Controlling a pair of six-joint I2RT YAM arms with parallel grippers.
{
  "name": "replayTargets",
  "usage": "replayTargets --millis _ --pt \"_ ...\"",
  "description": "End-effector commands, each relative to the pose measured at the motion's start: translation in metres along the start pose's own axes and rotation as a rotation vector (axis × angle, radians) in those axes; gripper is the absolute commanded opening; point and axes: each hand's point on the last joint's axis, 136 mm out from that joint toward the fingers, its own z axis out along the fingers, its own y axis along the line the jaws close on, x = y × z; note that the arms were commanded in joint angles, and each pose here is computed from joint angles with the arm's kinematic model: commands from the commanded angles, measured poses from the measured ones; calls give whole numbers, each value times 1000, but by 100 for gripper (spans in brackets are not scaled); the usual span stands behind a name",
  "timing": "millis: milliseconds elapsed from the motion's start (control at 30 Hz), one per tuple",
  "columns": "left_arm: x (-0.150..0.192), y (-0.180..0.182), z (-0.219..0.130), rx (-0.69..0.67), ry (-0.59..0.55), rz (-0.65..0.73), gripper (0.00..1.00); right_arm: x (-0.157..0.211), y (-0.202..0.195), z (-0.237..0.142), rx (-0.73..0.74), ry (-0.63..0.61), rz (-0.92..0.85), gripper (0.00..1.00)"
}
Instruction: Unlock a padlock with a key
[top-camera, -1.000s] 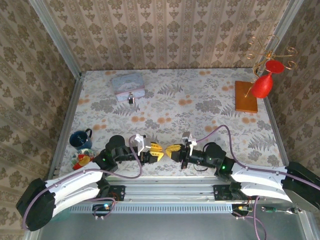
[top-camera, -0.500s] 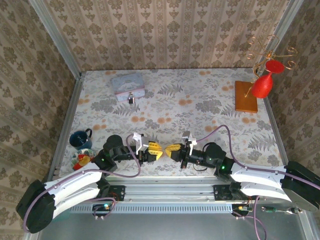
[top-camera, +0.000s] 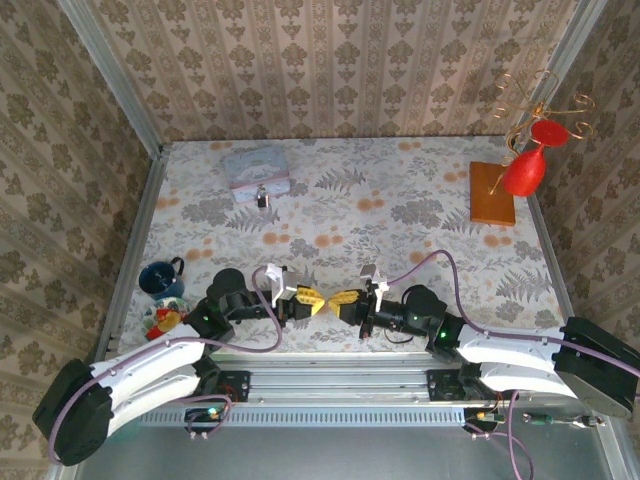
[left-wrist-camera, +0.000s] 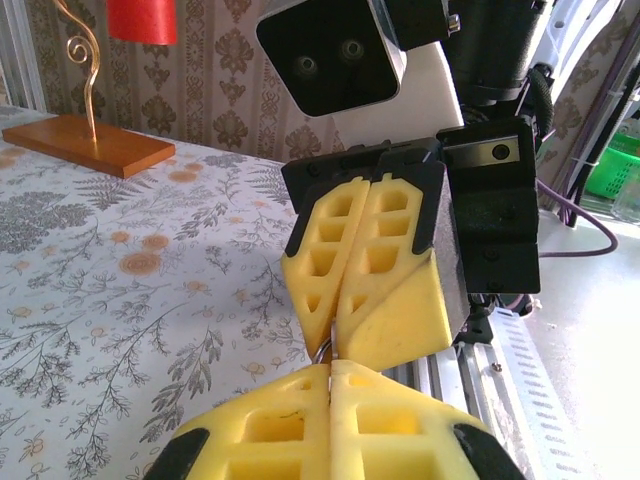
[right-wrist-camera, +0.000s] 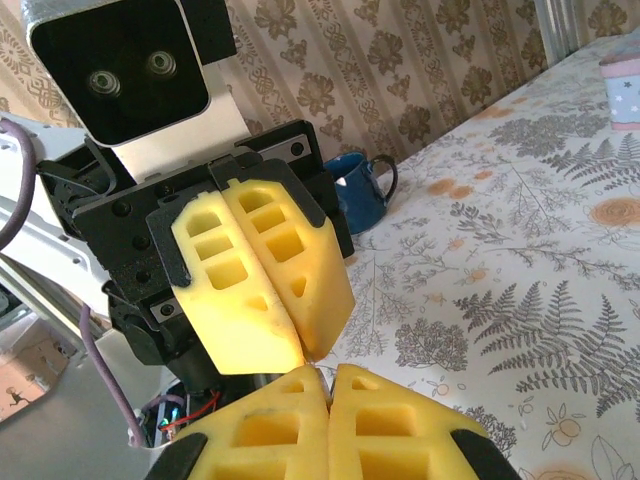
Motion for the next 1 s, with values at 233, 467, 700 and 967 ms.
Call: replayTargets --millis 233,467,700,967 --pt "-6 -11 3 77 -10 9 14 -25 9 3 -18 -89 -11 0" --pt "-6 -13 4 95 -7 6 0 -23 10 6 -29 -78 -7 0" --pt "-6 -9 4 67 -10 7 0 -17 6 7 -10 -62 -5 0" --pt "-5 -6 4 48 2 7 0 -9 -8 3 67 -28 -11 0"
